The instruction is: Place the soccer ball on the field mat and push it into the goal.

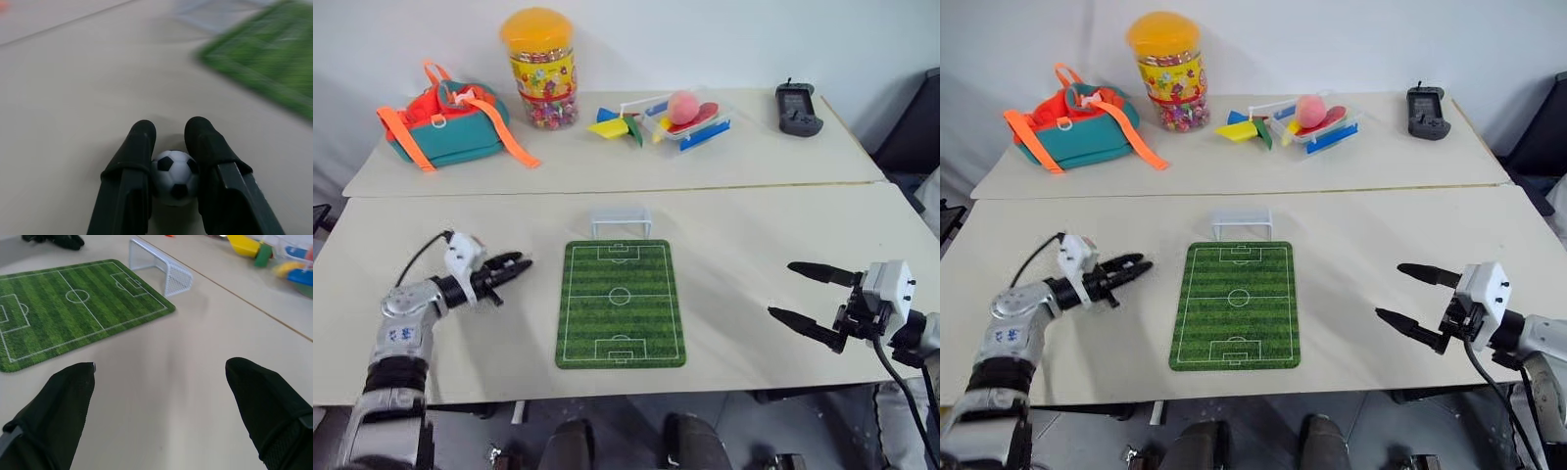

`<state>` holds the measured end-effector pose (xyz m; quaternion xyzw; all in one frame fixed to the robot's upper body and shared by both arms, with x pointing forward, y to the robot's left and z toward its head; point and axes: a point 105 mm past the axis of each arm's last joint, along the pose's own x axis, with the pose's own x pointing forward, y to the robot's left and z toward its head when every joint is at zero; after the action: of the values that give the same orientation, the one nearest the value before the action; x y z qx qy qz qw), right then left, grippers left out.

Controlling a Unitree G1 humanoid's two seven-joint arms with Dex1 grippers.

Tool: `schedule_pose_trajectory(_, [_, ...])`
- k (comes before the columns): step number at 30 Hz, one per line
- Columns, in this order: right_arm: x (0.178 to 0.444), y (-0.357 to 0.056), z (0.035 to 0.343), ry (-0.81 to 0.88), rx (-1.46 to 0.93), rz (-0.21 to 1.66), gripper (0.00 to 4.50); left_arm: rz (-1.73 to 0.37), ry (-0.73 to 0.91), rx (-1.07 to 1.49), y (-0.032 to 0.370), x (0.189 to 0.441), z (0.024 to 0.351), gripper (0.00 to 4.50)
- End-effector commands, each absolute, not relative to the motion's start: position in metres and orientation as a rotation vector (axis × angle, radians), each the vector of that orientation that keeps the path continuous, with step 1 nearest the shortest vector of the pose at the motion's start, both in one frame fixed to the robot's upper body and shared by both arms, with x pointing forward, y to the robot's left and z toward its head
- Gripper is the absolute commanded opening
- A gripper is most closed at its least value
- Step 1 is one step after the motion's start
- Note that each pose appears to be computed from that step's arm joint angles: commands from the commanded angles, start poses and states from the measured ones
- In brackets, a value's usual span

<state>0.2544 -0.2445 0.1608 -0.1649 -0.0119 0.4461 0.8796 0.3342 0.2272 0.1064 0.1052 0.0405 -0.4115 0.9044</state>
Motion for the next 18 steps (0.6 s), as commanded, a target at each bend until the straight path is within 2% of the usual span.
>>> schedule_pose_trajectory(1, [0.252, -0.246, 0.176, -0.073, -0.362, 0.957, 4.5, -1.055, 0.041, 0.237, 0.186, 0.308, 0.126, 0.86])
schedule_pose_trajectory(5, [0.245, -0.244, 0.177, -0.092, -0.345, 1.031, 4.5, -1.246, 0.021, 0.267, 0.134, 0.28, 0.129, 0.86])
schedule_pose_trajectory(10, [0.239, -0.243, 0.166, -0.053, -0.357, 1.074, 4.5, -1.352, -0.021, 0.279, 0.091, 0.268, 0.134, 0.86])
schedule_pose_trajectory(18, [0.231, -0.243, 0.15, -0.01, -0.355, 1.06, 4.5, -1.444, 0.071, 0.431, 0.071, 0.254, 0.09, 0.86])
